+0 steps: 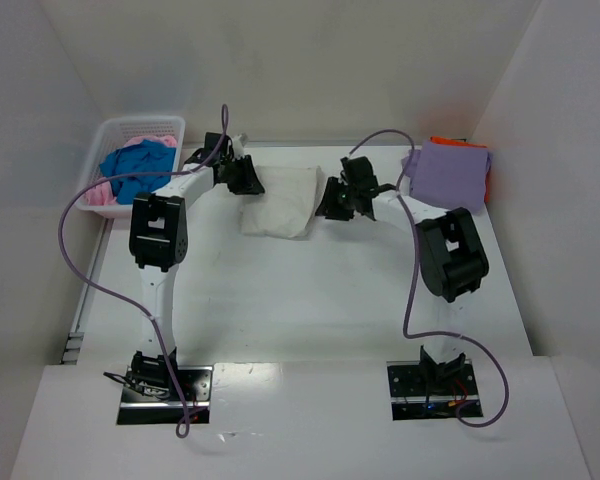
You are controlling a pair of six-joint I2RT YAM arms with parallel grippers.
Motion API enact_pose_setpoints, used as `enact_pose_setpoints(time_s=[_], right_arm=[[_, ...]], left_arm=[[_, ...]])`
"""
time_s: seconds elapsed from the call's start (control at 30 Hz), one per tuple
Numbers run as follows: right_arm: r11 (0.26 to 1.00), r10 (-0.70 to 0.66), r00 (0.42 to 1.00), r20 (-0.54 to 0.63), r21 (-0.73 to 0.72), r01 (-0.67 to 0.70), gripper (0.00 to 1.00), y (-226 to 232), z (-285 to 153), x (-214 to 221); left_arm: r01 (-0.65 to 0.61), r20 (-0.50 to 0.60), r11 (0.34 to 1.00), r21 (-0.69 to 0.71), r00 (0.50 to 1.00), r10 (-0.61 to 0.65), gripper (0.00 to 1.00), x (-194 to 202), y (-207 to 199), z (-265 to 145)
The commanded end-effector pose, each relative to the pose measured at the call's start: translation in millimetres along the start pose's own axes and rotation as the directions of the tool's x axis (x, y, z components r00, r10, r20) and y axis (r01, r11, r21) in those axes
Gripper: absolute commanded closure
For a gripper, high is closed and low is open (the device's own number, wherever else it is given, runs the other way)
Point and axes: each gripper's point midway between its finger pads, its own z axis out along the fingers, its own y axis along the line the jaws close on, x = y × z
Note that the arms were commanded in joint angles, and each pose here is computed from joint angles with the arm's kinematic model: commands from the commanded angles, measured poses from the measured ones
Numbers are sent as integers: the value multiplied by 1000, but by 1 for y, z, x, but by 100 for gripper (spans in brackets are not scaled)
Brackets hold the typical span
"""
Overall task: Fold and stack the t-shirts
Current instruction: Smooth out wrinkles on the folded tshirt
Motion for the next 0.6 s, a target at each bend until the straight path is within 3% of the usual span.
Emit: enact_pose_setpoints(time_s=[0.0, 0.13, 0.33, 0.57], right_arm=[[999, 21, 991, 135, -37, -16, 52, -3, -36, -50], [996, 16, 993, 120, -91, -5, 33, -9, -32, -60], [964, 60, 998, 26, -260, -52, 30, 10, -3, -47], [953, 102, 995, -22, -283, -104, 25, 7, 22, -43]], left_arm=[[-60, 35, 998, 30, 998, 59, 61, -15, -15, -21], [-59, 5, 997, 59, 998, 58, 47, -8, -19, -23], [-69, -10, 996, 55, 998, 70, 40, 1, -18, -29], [-74, -2, 996, 57, 997, 74, 36, 0, -23, -36]])
